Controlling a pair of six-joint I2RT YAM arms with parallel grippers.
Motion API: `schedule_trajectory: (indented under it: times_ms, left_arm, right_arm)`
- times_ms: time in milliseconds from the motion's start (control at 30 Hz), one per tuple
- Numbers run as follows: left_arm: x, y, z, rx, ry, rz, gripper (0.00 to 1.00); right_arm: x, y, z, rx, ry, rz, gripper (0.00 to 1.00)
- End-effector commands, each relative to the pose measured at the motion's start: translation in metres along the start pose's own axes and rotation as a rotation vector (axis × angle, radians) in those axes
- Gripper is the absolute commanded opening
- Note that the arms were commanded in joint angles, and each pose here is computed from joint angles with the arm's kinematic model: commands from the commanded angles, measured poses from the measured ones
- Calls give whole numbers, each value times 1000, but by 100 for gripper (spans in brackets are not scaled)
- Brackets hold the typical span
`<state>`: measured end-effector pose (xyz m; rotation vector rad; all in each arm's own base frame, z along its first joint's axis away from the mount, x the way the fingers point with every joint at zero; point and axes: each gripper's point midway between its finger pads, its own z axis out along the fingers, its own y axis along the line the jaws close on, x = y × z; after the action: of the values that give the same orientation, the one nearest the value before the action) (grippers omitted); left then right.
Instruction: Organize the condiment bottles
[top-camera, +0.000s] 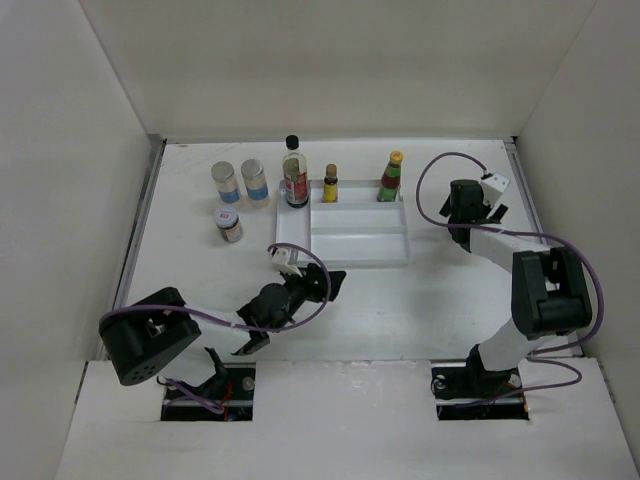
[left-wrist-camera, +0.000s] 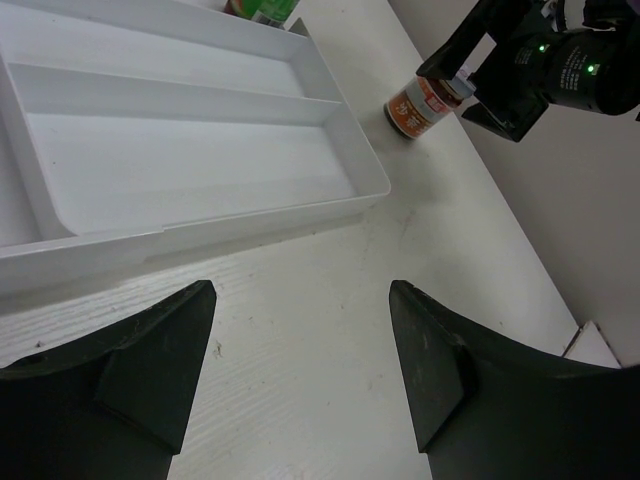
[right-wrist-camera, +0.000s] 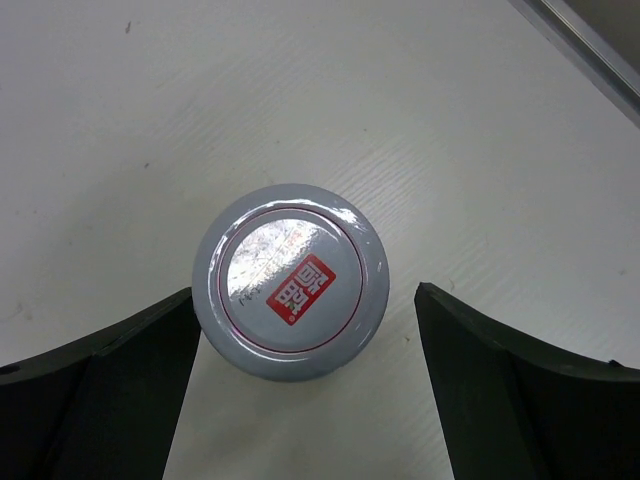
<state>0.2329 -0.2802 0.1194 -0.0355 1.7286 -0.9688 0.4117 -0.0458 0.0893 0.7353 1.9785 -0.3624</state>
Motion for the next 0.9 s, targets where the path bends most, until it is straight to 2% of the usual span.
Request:
schedule_trajectory:
  times_ms: [0,100,233,300,533,667,867]
  left_arm:
    - [-11,-9,2,34,-36,-36,69]
    - [-8,-12,3,44,-24,-38,69]
    - [-7,-10,5,38,-21,-39,69]
    - [-4,-12,5,47,-14,-43,68]
    - [-7,-14,4,54,-21,-50,68]
    - [-12,-11,3,45,-38,-50,68]
    - [-12,-13,3,47,-40,-50,68]
  right_arm:
    - [-25,11,6,-35,-83,83,91]
    - [-27,16,11,-52,-91,87,82]
    - [-33,17,6,-68,-128,100,59]
    - [-43,18,-2,-95,-174,122,52]
    - [-63,54,-73,-267,-254,134,49]
    - [-57,99,-112,-413,-251,116,48]
    - [-44,167,-144,-587,-223,91,47]
